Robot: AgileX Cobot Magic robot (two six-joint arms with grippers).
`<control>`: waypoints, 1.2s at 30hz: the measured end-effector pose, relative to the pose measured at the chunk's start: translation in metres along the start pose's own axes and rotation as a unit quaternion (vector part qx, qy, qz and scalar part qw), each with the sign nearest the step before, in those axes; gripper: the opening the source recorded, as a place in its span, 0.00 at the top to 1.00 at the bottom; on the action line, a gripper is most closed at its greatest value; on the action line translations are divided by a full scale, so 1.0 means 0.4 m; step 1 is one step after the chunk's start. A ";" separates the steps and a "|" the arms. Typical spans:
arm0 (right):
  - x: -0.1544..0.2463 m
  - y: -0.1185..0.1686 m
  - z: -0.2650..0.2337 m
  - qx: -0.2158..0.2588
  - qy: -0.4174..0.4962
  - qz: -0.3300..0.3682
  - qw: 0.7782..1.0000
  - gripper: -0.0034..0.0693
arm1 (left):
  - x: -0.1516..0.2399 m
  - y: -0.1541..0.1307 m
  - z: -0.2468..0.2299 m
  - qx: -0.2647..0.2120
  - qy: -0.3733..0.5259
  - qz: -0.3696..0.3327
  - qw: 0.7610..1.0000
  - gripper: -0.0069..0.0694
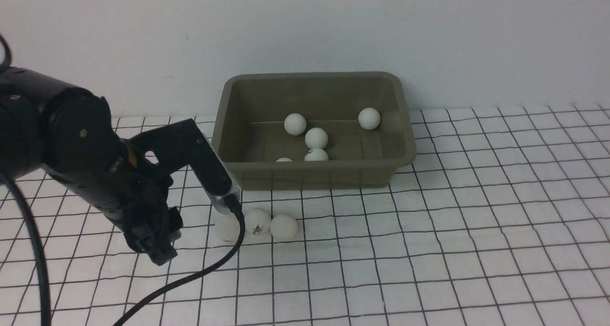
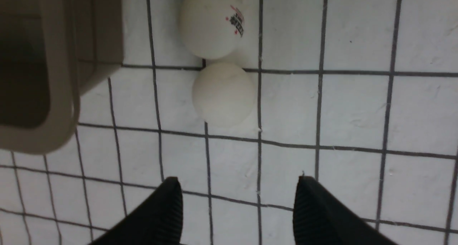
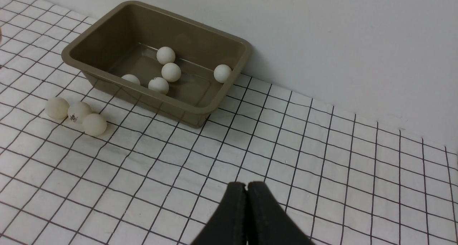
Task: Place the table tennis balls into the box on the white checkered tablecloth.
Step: 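Reach for and grasp a ping pong ball on the table beside the basket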
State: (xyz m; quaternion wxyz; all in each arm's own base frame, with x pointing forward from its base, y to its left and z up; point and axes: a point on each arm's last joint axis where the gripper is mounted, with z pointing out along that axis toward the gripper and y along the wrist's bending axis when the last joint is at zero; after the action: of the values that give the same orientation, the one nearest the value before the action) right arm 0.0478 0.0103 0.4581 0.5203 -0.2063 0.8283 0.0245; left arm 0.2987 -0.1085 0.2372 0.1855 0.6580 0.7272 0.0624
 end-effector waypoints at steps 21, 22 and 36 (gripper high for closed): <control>0.000 0.000 0.000 0.000 0.000 -0.011 1.000 0.98 | -0.016 0.010 0.119 0.018 -0.025 0.041 0.999 0.42; 0.000 0.000 0.000 0.000 0.000 -0.011 1.000 0.98 | -0.017 0.012 0.123 0.015 -0.025 0.041 0.999 0.42; 0.000 0.000 0.000 0.000 0.000 -0.011 1.000 0.98 | -0.018 0.024 0.178 -0.003 -0.028 0.037 0.999 0.42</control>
State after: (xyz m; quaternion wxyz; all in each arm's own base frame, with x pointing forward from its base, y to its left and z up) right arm 0.0479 0.0103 0.4579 0.5203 -0.2153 0.8262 0.0184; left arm 0.3334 -0.1254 0.1759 0.2053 0.6850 0.6969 0.0534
